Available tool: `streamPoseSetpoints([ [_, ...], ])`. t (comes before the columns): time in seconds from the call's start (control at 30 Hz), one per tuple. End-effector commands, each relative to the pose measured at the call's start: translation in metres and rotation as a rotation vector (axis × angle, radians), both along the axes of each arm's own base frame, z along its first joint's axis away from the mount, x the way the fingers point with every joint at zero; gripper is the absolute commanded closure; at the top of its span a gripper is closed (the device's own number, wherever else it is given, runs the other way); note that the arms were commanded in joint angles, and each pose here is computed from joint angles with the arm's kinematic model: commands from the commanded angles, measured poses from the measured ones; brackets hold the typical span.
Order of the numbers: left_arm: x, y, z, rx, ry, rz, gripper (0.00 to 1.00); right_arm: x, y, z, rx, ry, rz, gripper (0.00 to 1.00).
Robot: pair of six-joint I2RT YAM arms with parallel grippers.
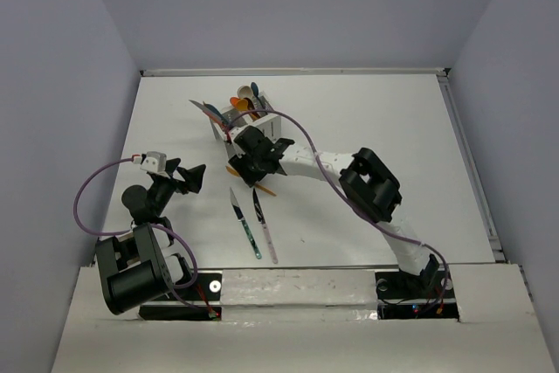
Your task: Sort the eating utensils into containers
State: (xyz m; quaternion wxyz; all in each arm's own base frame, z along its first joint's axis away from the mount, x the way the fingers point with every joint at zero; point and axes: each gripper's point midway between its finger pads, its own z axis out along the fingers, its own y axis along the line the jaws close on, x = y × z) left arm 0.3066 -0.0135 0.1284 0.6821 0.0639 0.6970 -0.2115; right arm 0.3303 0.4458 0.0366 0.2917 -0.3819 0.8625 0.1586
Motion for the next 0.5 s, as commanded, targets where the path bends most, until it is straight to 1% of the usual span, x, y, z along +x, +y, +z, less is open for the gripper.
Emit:
streamPoseSetpoints([
  [0.0,0.0,-0.001,0.064,0.15,-0.31,-0.002,0.01,-0.002,0.001,-0.006,-0.057,0.009,-0.002,0.46],
  [0.13,0.0,0.0,0.064,0.153,-0.313,0.003,0.01,-0.008,-0.004,-0.017,-0.111,0.029,0.003,0.5],
  [0.23,0.0,-0.001,0.064,0.154,-0.314,0.001,0.01,-0.019,-0.006,-0.023,-0.15,0.027,0.022,0.58],
  [0.27,0.0,-0.001,0.064,0.153,-0.312,0.001,0.01,-0.024,-0.01,-0.028,-0.18,0.026,0.027,0.65],
  [0.3,0.0,-0.001,0.063,0.153,-0.311,-0.001,0.01,-0.025,-0.013,-0.03,-0.194,0.029,0.028,0.68],
  [0.37,0.0,-0.001,0.064,0.154,-0.311,0.004,0.01,-0.028,-0.019,-0.032,-0.208,0.037,0.028,0.79],
  [0.4,0.0,-0.001,0.064,0.154,-0.311,0.004,0.01,-0.036,-0.022,-0.035,-0.22,0.043,0.033,0.87],
  [0.47,0.0,0.0,0.064,0.154,-0.313,0.004,0.01,-0.038,-0.03,-0.038,-0.24,0.044,0.017,0.97],
])
